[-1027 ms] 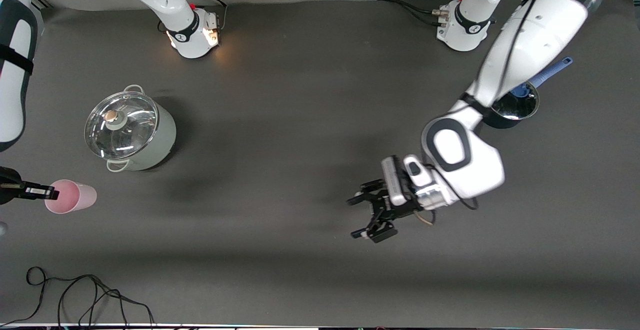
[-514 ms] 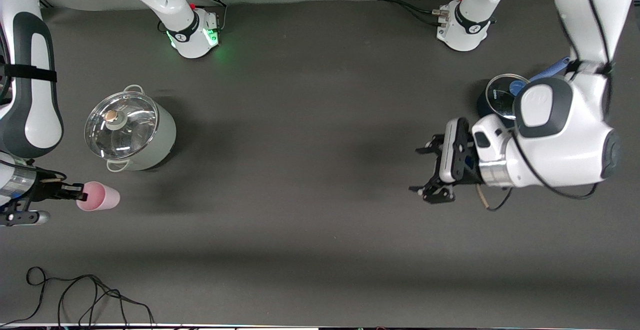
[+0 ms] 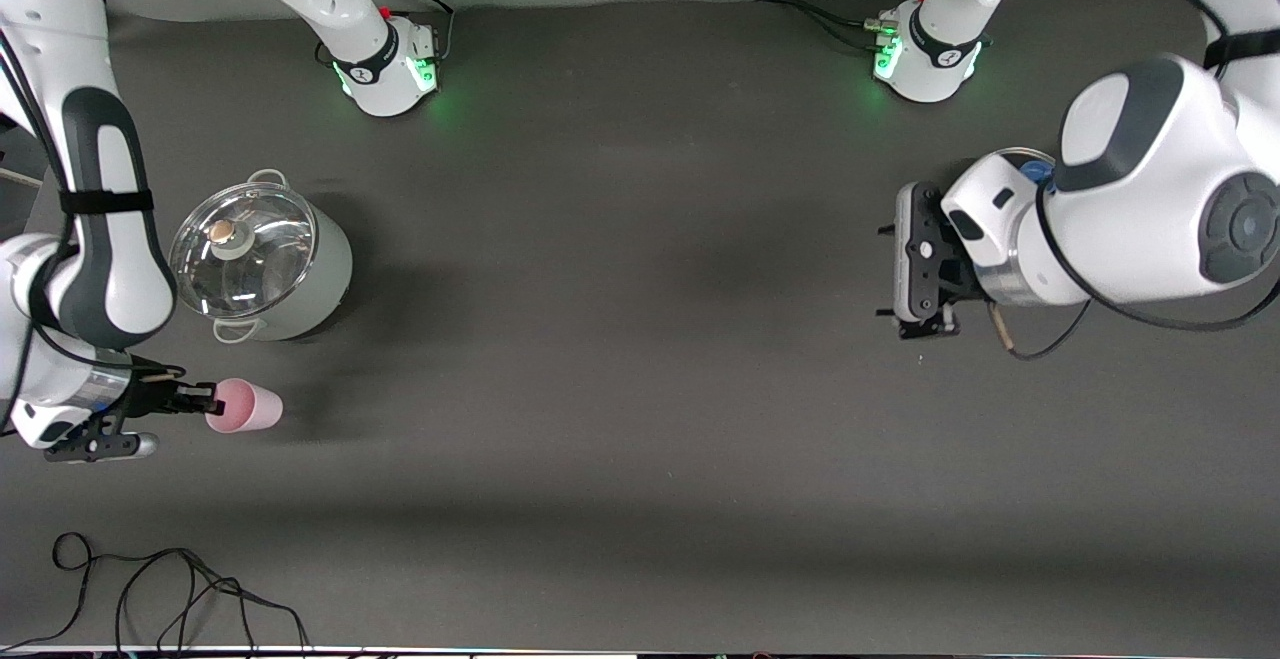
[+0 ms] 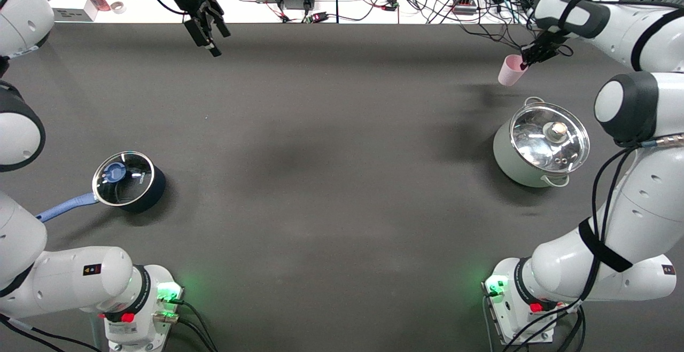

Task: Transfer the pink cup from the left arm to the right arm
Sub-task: 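Lower the cup onto the table with the right gripper and release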

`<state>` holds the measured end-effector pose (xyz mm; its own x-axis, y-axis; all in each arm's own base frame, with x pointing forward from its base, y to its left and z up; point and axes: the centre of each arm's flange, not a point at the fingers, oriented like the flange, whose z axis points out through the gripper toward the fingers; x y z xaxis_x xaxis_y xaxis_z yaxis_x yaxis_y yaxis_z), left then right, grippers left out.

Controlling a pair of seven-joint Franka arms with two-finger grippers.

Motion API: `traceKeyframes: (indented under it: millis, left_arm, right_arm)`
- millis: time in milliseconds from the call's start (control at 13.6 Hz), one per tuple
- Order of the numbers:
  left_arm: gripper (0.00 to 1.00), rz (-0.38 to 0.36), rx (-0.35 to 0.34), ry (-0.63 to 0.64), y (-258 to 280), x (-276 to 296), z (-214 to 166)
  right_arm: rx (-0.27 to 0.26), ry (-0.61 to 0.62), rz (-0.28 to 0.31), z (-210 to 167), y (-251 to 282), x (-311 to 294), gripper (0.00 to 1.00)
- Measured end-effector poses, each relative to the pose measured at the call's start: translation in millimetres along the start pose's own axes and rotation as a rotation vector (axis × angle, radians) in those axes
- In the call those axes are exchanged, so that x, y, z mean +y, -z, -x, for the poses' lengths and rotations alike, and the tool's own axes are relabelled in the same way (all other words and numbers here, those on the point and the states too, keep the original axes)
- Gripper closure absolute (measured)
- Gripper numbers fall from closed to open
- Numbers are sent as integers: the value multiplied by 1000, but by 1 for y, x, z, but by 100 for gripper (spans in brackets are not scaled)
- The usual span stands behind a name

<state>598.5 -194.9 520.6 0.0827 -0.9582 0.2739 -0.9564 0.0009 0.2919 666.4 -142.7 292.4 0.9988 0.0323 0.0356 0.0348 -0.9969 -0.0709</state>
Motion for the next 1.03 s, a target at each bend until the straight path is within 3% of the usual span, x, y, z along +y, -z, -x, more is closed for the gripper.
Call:
traceKeyframes:
  millis: [220,587,734,1027]
  left_arm:
    - [0,-25,-90,132,26,23,-4]
    - [0,-140,-222,450,59,47,-12]
    - [0,-184,-211,628,69,46,-8]
    - [0,-252,-191,1044,80,42,11]
  right_arm:
    - [36,-1,30,-5,-34,8,96]
    - [37,-1,37,-9,-48,10,96]
    - [37,-1,38,-12,-52,11,80]
    - [37,-6,38,-13,-53,15,38]
